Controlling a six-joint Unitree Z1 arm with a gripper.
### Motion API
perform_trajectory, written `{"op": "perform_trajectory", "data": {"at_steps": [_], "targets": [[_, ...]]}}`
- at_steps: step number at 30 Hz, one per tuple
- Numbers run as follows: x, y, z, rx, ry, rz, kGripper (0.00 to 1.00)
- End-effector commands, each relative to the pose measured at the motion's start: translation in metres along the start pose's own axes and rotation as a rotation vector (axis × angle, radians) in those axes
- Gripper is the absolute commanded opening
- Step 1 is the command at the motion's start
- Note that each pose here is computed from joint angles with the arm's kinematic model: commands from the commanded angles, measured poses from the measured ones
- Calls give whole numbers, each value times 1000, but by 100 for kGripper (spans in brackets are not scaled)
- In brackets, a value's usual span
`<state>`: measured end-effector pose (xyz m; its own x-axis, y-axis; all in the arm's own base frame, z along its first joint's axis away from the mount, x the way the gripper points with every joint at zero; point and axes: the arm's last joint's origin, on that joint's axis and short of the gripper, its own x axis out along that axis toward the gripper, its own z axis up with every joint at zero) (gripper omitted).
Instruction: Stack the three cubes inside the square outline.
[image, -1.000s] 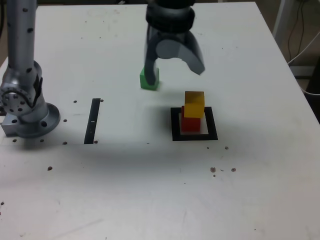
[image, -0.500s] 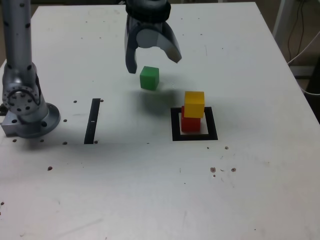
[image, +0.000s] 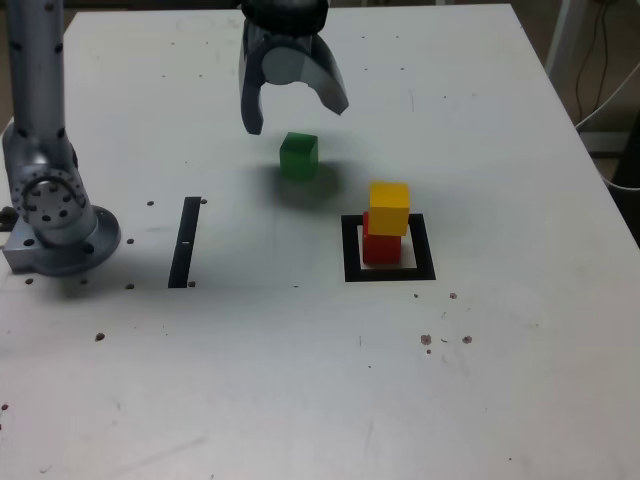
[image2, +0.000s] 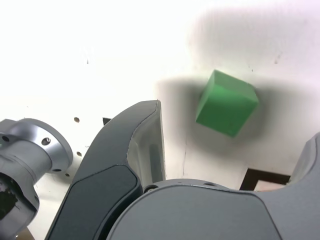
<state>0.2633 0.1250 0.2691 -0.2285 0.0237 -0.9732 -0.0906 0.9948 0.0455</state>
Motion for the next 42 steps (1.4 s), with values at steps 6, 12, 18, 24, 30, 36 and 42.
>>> {"op": "perform_trajectory", "data": {"at_steps": [6,12,18,24,30,36,42], "targets": [[3,7,5,17,5,9,99],[5,10,11,133,-1,33,99],[9,13,19,319,0,56,99],[15,14,21,376,7,58,99],[22,13,21,379,13,53,98],[37,13,30,376,37,32,97],[50,12,41,374,57,22,93]]}}
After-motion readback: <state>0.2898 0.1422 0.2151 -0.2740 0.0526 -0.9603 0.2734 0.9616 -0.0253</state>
